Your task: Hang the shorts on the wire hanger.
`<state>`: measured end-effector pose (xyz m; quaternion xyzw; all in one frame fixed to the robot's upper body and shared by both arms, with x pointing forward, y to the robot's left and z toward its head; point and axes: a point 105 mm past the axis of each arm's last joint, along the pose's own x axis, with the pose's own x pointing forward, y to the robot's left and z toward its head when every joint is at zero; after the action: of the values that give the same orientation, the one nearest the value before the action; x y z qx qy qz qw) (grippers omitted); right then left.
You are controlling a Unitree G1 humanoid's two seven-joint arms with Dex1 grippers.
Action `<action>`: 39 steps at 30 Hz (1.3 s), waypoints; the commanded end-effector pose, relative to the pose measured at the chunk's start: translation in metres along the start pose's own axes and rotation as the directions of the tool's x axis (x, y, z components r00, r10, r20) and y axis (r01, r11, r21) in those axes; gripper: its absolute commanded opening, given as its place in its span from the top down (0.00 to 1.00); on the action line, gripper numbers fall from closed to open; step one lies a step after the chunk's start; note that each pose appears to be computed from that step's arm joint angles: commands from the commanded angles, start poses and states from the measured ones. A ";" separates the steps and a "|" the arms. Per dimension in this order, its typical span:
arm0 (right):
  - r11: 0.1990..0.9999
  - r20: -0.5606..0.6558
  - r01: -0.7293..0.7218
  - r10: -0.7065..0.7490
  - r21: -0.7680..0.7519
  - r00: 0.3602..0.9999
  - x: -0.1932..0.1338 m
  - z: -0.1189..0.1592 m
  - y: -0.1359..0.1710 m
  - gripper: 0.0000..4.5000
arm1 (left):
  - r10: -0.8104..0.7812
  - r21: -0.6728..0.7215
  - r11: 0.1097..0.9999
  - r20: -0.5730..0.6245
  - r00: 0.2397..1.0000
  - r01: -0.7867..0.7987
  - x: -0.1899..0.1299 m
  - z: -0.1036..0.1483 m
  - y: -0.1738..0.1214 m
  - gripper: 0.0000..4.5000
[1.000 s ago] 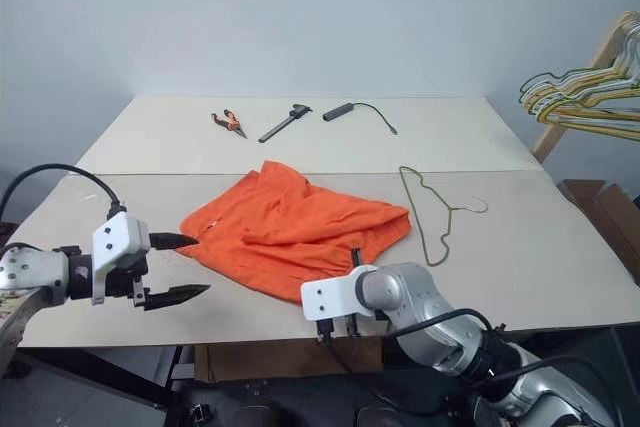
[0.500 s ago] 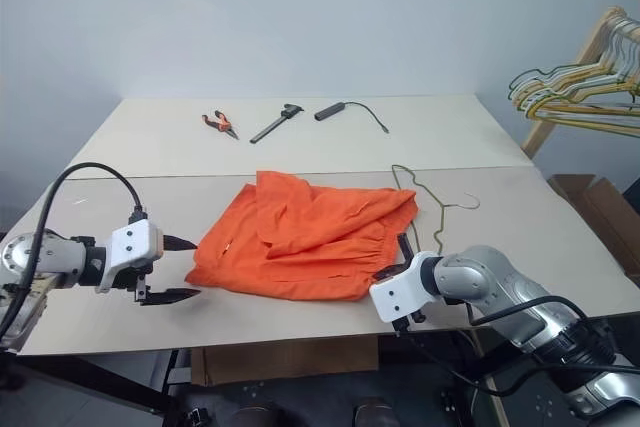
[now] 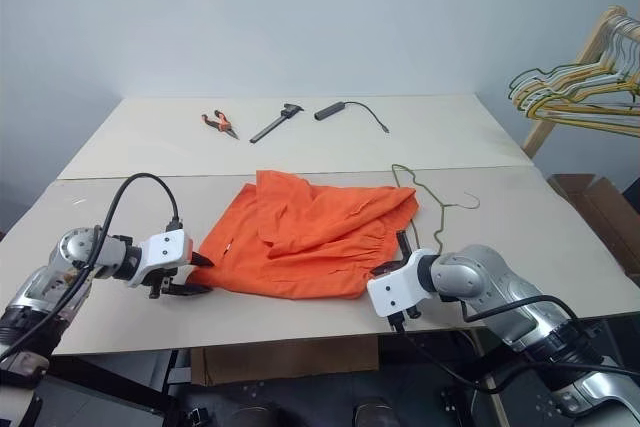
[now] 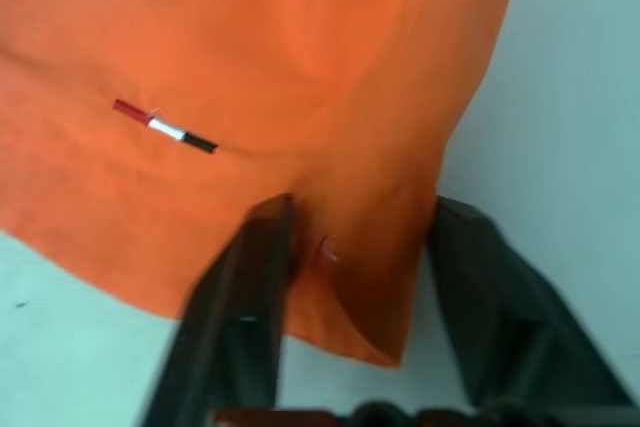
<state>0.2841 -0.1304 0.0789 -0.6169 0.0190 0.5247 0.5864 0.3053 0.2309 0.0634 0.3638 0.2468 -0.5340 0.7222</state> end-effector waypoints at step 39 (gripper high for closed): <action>0.160 -0.012 0.975 -0.987 0.153 0.163 -0.092 0.011 -0.288 1.00 | 0.787 -0.202 0.020 0.607 -0.109 -0.979 -0.221 0.192 0.117 1.00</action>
<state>0.4273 -0.0869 0.3486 -0.4127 -0.3667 0.0201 0.8335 0.3595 0.2406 0.3689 0.3545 -0.3692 0.0428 0.8580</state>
